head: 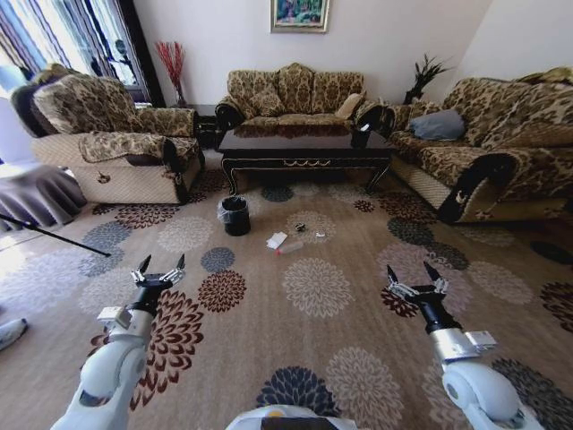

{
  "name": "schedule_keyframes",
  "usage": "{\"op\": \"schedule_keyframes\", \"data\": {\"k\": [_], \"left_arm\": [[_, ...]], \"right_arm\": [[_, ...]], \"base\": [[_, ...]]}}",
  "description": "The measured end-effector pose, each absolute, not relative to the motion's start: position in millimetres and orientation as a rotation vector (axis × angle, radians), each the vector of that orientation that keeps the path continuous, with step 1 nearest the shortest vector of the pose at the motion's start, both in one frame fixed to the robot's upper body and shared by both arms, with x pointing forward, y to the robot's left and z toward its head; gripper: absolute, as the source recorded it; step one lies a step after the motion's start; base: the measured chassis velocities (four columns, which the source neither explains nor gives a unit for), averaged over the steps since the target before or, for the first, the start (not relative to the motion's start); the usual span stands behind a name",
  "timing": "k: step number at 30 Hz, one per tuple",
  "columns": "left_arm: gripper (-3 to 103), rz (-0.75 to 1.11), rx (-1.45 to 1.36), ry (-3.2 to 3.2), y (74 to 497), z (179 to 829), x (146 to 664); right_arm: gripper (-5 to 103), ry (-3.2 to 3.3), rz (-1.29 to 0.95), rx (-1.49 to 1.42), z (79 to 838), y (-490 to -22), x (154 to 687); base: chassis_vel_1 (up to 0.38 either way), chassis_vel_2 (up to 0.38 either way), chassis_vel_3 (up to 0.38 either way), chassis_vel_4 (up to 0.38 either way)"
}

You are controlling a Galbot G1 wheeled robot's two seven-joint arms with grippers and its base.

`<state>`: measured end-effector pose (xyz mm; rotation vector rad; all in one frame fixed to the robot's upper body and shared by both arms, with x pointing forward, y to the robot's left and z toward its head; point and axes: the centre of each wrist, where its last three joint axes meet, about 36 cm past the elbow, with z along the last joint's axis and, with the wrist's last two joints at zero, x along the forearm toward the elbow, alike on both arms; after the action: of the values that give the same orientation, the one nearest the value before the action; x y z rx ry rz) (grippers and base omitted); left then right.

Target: Move to the front of the table and pick up the trash from the floor, then place it into the trash bin.

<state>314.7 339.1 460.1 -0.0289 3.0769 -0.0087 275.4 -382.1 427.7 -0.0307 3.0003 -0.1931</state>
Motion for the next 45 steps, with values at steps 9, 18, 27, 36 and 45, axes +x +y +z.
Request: {"op": "schedule_keyframes", "data": {"k": [9,18,27,36,45], "left_arm": [[100,-0.007,-0.033,3.082,340.1,457.9,315.5],[100,-0.009,-0.041,3.084,340.6,456.6,315.8],[100,-0.011,-0.040,3.088,338.7,455.0,315.1],[100,-0.010,-0.038,3.089,337.6,455.6,313.3],[100,-0.009,-0.039,3.087,337.1,456.8,311.5]], "right_arm": [[100,3.007,-0.197,-0.026,422.6,-383.7,275.4],[100,3.009,-0.194,-0.022,420.1,-384.3,275.8],[100,3.009,-0.195,-0.017,417.7,-385.7,275.8],[100,3.010,-0.193,-0.014,416.7,-385.1,274.6],[100,3.005,-0.195,-0.011,416.8,-385.4,274.1]], "base": [[0.000,0.000,0.000,0.000],[0.000,0.000,0.000,0.000],[0.000,0.000,0.000,0.000],[0.000,0.000,0.000,0.000],[0.000,0.000,0.000,0.000]]}}
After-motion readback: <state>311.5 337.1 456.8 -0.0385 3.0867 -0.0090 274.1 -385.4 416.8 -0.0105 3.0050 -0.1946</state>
